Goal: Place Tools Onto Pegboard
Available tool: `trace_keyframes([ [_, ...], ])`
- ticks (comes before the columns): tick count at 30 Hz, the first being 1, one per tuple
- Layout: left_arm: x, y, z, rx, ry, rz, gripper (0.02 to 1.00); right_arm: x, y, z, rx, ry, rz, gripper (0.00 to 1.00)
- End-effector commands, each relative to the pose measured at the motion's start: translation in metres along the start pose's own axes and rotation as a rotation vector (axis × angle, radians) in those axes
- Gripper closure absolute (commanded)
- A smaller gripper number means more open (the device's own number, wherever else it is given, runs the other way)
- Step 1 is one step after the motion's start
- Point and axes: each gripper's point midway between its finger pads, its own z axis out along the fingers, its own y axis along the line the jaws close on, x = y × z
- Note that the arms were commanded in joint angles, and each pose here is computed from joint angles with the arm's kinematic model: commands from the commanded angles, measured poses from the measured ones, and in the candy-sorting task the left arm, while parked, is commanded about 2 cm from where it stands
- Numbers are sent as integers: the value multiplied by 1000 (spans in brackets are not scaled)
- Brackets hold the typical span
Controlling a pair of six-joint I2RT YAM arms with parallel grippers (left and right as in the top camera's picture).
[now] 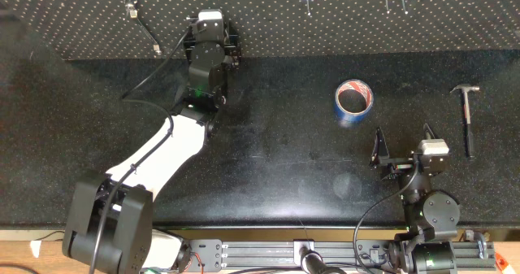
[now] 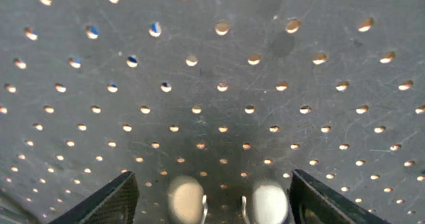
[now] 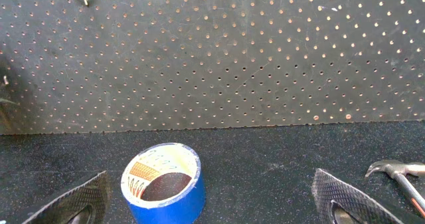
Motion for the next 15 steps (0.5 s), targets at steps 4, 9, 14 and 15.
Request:
trace_keyframes([
  [4,-6,4,4,-8,-16,-1,23,2,0,0,-1,2,10,12],
  [9,-51,42,-33,-60,-58,-33,23,2,0,0,-1,2,10,12],
  [14,-6,98,-101,25,-32,-76,23,2,0,0,-1,2,10,12],
  [15,-1,105,-118,29,-87,-88,23,2,0,0,-1,2,10,12],
])
